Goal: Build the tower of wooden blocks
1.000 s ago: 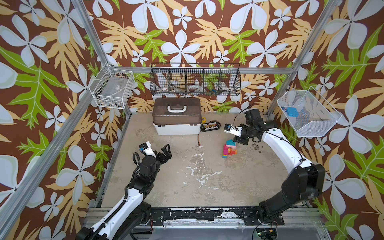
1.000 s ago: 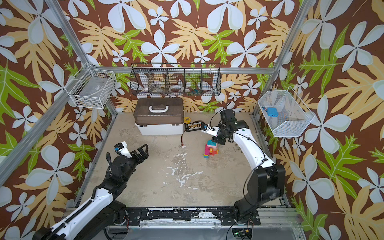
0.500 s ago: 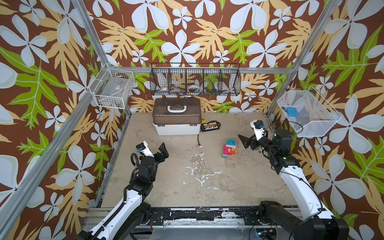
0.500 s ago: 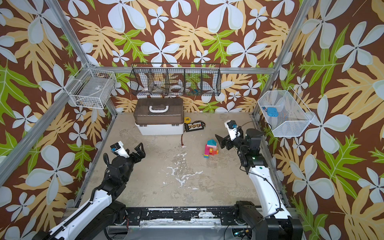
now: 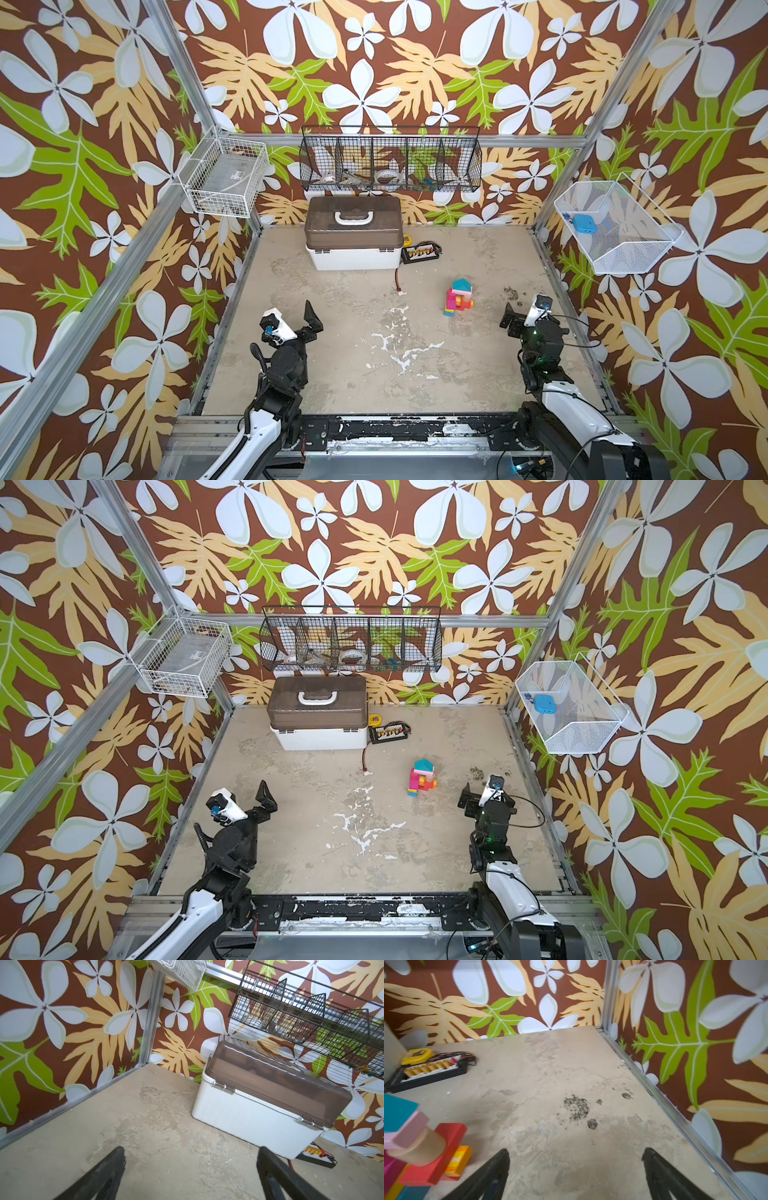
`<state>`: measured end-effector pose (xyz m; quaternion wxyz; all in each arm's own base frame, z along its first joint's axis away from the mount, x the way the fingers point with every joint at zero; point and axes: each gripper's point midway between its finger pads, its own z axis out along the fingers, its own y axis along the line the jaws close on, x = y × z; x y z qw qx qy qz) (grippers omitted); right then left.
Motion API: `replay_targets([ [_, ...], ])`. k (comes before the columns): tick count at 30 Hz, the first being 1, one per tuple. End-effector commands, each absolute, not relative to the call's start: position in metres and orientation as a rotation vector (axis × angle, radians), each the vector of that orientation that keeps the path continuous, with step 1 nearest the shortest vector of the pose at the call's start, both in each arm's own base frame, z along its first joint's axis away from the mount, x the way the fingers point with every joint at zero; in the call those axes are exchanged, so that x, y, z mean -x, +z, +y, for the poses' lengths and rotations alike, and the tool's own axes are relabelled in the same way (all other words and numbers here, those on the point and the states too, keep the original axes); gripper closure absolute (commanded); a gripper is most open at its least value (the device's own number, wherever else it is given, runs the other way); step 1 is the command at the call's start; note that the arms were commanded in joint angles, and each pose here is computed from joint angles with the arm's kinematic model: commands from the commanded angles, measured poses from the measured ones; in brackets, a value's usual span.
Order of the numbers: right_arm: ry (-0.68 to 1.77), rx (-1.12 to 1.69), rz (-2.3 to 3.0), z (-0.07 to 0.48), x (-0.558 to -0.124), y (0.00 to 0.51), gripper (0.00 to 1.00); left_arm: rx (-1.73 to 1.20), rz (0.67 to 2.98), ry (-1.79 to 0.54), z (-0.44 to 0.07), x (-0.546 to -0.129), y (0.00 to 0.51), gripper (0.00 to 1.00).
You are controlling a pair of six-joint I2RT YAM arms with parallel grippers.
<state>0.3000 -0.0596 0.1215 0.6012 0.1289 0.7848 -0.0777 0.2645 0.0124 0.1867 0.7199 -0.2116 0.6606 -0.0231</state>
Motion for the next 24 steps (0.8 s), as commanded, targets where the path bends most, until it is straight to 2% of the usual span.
replay_targets([
  [1, -0.193, -0.363, 1.688, -0.069, -0.301, 0.139, 0.00, 0.472, 1.404, 0.044, 0.025, -0.258, 0.197, 0.00],
  [13, -0.148, -0.308, 1.626, -0.061, -0.308, 0.146, 0.00, 0.384, 1.467, 0.269, 0.033, -0.271, 0.167, 0.00],
  [21, -0.074, -0.243, 1.656, -0.047, -0.334, 0.145, 0.00, 0.286, 1.467, 0.279, 0.017, -0.297, 0.173, 0.00],
  [24, -0.102, -0.246, 1.650, -0.051, -0.336, 0.145, 0.00, 0.262, 1.494, 0.170, 0.013, -0.311, 0.162, 0.00],
])
